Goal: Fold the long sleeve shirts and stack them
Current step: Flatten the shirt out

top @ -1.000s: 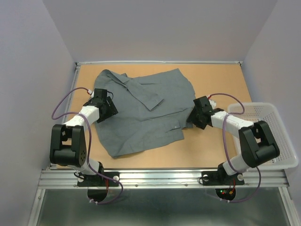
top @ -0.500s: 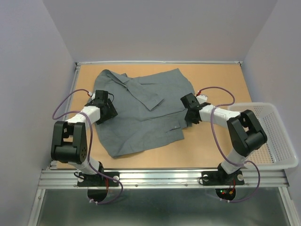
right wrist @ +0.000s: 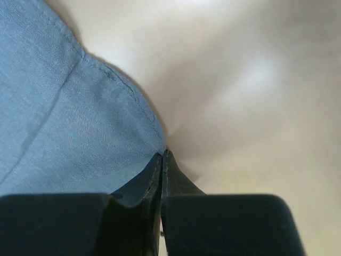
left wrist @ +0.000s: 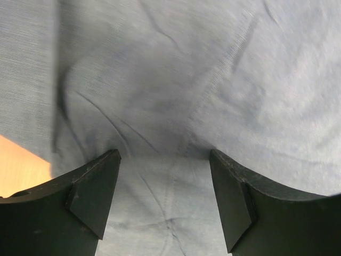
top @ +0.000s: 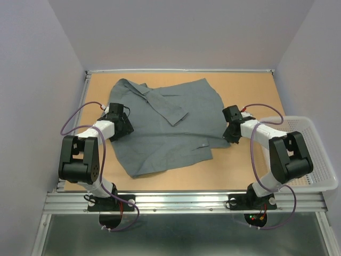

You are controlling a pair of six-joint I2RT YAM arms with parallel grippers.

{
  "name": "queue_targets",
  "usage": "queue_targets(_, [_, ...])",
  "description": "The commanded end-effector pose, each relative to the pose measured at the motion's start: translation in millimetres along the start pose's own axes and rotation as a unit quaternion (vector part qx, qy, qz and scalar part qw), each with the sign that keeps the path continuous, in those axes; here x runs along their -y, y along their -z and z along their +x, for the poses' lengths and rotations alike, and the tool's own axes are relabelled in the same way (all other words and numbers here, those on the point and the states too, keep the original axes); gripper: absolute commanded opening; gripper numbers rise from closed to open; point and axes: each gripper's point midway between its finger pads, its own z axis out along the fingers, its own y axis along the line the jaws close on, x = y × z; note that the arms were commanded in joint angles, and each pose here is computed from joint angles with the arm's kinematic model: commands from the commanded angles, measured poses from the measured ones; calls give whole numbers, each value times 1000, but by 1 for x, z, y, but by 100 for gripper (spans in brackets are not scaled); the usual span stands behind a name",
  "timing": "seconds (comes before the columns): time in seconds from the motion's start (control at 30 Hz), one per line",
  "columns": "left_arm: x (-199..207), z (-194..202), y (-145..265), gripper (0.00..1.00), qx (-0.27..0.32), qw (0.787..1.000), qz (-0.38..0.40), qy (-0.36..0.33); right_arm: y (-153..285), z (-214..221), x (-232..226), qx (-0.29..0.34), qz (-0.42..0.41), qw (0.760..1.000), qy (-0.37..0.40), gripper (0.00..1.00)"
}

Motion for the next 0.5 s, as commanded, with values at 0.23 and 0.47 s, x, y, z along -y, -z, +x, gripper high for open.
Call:
queue_targets(0.23, [-6,-7,11,81,5,1000,-15,-10,52,9,59,-25,45,997,51,48])
queue_targets(0.47, [34,-12,64,82,27,996,48,-71,81,-45,-29,18,-110,985,129,66])
